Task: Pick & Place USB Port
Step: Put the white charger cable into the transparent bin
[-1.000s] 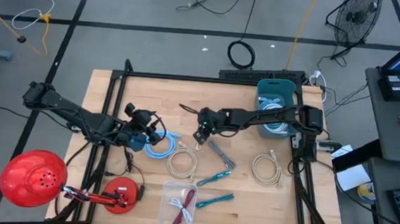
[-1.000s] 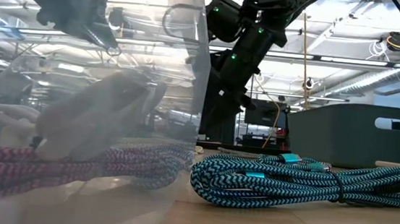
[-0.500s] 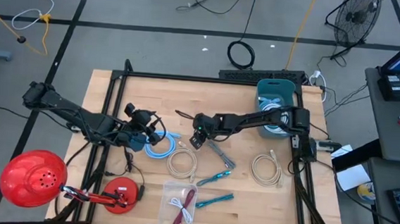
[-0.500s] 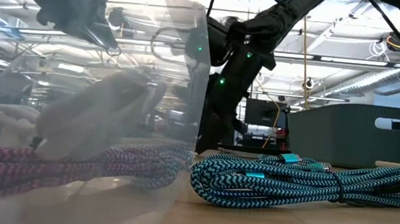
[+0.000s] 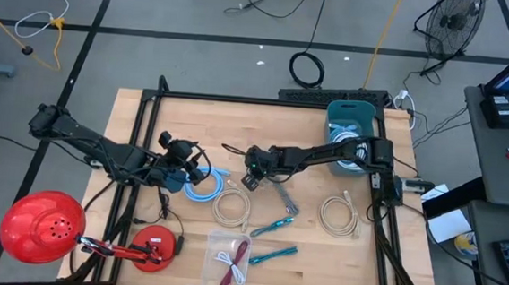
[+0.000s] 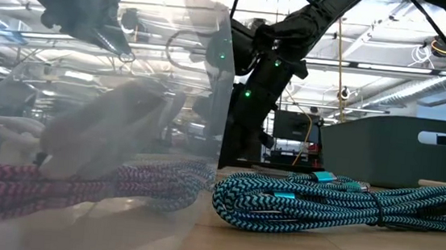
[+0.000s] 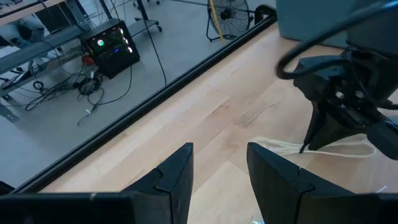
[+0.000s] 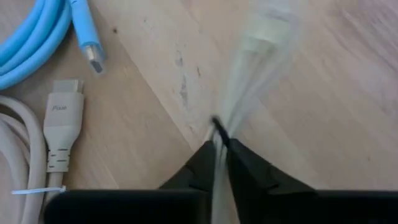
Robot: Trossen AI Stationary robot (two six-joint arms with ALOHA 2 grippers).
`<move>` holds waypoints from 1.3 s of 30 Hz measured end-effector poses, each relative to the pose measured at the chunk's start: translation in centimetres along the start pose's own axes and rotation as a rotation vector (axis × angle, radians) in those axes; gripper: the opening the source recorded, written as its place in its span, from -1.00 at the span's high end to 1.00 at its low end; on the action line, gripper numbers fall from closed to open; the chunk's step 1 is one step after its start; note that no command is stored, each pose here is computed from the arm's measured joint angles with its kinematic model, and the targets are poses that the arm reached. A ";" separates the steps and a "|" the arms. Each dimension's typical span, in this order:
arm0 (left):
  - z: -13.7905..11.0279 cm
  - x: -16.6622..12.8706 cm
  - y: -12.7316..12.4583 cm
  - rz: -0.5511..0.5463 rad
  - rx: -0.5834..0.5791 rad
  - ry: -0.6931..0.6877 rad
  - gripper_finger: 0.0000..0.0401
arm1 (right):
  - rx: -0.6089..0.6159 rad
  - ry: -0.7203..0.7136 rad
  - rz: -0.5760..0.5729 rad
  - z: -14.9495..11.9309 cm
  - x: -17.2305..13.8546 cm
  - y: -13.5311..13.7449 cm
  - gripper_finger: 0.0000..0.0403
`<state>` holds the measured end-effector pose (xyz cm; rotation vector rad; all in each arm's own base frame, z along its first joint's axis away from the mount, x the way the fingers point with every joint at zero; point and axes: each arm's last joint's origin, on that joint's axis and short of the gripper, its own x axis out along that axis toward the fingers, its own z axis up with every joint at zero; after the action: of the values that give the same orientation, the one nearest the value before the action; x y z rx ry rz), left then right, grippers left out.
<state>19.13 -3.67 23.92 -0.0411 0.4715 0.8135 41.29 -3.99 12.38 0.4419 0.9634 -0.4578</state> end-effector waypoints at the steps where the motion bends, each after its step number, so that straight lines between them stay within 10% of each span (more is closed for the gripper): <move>1: 0.0 0.0 0.0 0.000 0.000 0.000 0.23 | -0.015 -0.008 0.000 0.0 -0.2 0.1 0.95; 14: 0.0 0.0 0.0 0.000 0.005 0.003 0.23 | -0.301 -0.225 -0.048 0.6 -6.3 3.7 1.00; 27: -0.1 0.0 0.0 -0.002 0.009 0.009 0.23 | -0.685 -0.437 0.336 -1.8 -17.9 10.0 1.00; 32: -0.1 0.0 0.0 -0.002 0.008 0.009 0.23 | -1.034 -0.420 0.610 -3.9 -19.2 11.9 1.00; 39: -0.1 0.0 0.1 0.002 0.009 0.007 0.23 | -1.502 -0.494 0.614 -7.1 -18.3 14.2 1.00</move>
<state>19.04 -3.67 23.86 -0.0350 0.4814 0.8131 35.42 14.66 26.63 -0.7200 0.4322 0.7183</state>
